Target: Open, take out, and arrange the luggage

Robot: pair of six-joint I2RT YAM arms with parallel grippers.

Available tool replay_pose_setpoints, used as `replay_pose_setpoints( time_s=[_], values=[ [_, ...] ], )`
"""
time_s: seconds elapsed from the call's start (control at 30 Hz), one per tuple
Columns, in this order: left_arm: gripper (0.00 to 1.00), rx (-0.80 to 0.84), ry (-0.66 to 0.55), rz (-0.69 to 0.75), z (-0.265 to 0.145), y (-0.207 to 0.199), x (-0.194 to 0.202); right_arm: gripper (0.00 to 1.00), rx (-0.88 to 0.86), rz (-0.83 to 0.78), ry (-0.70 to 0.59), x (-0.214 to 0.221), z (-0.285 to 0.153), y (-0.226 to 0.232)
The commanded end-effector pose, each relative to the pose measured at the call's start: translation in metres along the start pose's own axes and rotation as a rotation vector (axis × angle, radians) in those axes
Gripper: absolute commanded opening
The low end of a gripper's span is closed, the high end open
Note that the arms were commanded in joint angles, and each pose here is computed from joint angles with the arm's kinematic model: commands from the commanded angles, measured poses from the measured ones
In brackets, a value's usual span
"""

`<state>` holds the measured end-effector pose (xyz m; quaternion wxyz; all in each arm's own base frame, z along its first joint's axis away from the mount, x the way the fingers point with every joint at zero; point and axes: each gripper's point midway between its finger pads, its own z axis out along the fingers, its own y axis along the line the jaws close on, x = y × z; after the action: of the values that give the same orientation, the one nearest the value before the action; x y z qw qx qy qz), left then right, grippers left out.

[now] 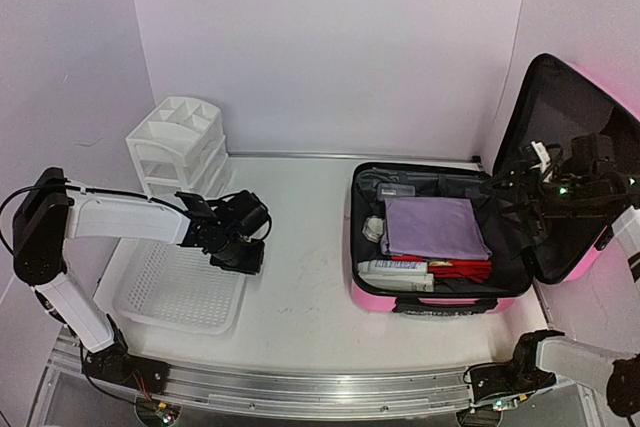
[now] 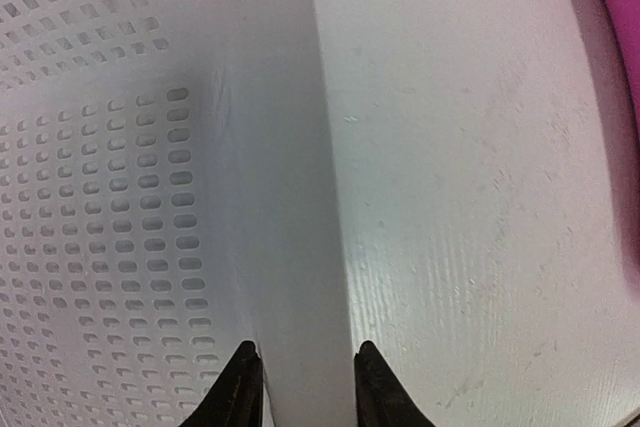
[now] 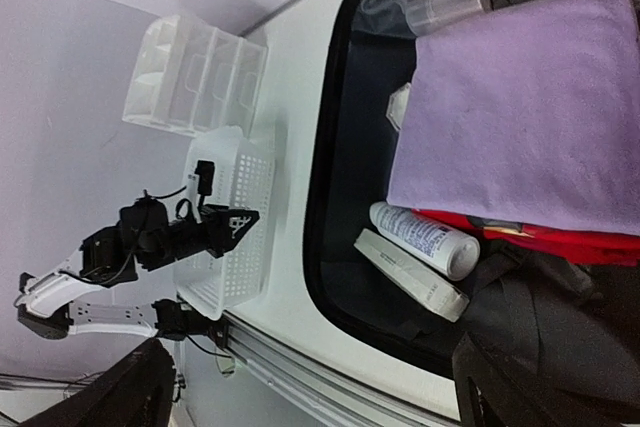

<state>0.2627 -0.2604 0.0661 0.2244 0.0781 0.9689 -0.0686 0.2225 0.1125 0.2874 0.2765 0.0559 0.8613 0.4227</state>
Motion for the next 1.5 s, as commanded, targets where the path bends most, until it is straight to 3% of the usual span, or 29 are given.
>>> replay_pose_setpoints(
  time_s=[0.0,0.17,0.33,0.53,0.67,0.83,0.93,1.0,1.1,1.2,1.3,1.33,1.47],
  values=[
    [0.26,0.098,0.018,0.116,-0.014,-0.034,0.019,0.98,0.09,-0.155,0.083,0.009,0.023,0.001],
    [0.18,0.167,0.041,0.269,-0.021,-0.054,0.035,0.98,0.2,-0.255,0.239,0.031,0.063,-0.005],
    [0.14,0.245,0.034,0.564,-0.032,-0.079,0.053,0.98,0.331,-0.257,0.243,0.026,0.075,-0.028],
    [0.11,0.313,0.046,0.664,-0.044,-0.081,0.077,0.98,0.426,-0.24,0.258,0.029,0.074,-0.049],
    [0.1,0.375,-0.012,0.864,-0.06,-0.091,0.106,0.98,0.433,-0.232,0.274,0.033,0.077,-0.055],
    [0.16,0.462,-0.07,1.014,-0.077,-0.103,0.117,0.98,0.451,-0.252,0.301,0.038,0.08,-0.063],
    [0.3,0.489,-0.049,1.038,-0.077,-0.107,0.122,0.98,0.493,-0.26,0.289,0.036,0.077,-0.072],
    [0.47,0.482,-0.03,1.016,-0.075,-0.106,0.123,0.98,0.496,-0.263,0.282,0.036,0.076,-0.072],
    [0.6,0.477,-0.041,0.965,-0.082,-0.105,0.118,0.98,0.49,-0.28,0.279,0.039,0.072,-0.072],
    [0.68,0.397,-0.147,0.792,-0.102,-0.094,0.085,0.98,0.503,-0.286,0.263,0.039,0.068,-0.074],
    [0.85,0.21,-0.316,0.433,-0.131,-0.046,0.027,0.98,0.499,-0.297,0.254,0.04,0.065,-0.073],
    [0.91,0.161,-0.331,0.296,-0.139,-0.021,0.014,0.98,0.502,-0.3,0.249,0.039,0.063,-0.074],
    [0.96,0.043,-0.277,-0.265,-0.153,0.082,0.006,0.98,0.537,-0.28,0.198,0.032,0.06,-0.077]
  ],
)
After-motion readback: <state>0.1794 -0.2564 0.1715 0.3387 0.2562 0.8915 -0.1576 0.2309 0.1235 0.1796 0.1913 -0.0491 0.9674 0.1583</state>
